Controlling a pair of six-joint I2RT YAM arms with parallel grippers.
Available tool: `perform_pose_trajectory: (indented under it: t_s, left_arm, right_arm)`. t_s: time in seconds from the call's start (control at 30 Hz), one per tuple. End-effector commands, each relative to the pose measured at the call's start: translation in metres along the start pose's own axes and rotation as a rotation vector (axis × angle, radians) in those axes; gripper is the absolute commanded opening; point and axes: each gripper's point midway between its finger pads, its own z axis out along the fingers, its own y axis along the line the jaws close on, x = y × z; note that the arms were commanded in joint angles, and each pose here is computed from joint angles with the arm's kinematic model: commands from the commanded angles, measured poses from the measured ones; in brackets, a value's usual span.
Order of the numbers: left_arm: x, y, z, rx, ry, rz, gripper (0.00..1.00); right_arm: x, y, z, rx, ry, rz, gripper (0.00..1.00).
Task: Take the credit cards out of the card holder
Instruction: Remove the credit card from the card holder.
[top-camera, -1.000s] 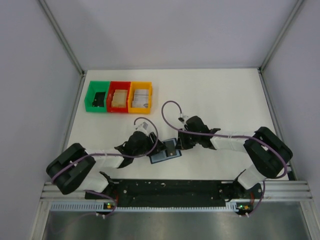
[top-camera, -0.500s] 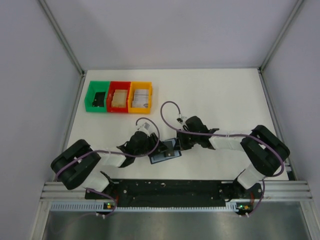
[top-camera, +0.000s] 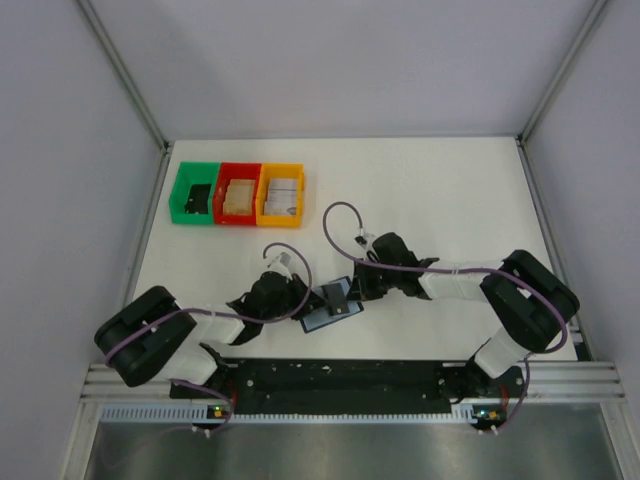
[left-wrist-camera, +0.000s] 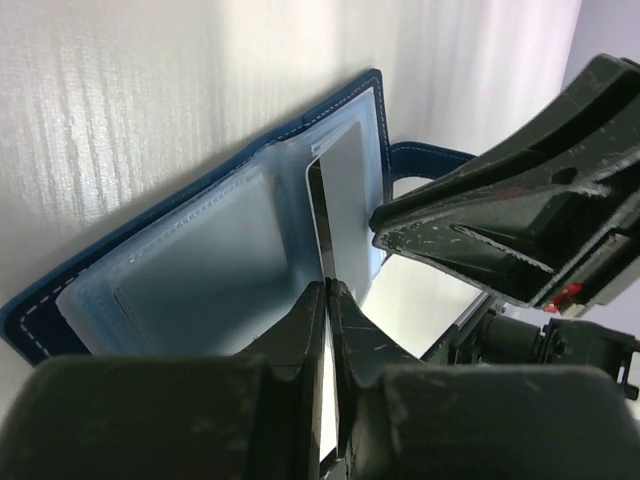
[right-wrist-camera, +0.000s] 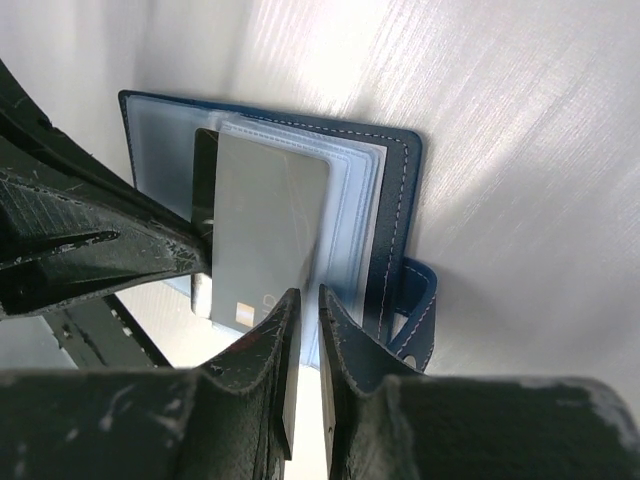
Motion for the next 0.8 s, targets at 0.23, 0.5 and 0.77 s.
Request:
perform_pose_trajectory:
  t_s: [0.23,0.5,0.77]
  left_arm:
    - [-0.011,-0.034,-0.012,0.179,-0.072,0.052,0.0]
    - [-0.015,-0.037,-0.016,0.203,-0.098,0.071,0.0]
    - [-0.011,-0.026,-0.013,0.155,-0.079,0.055,0.0]
  right_arm:
    - [-0.022,0.018,-0.014,-0.15,-0.122,0.025,0.15]
    - [-0.033,0.034,-0.028,-0.262,-0.194,0.019,0.25]
    - [-0.04,0.039,-0.019,-0.301,-0.176,0.002,0.21]
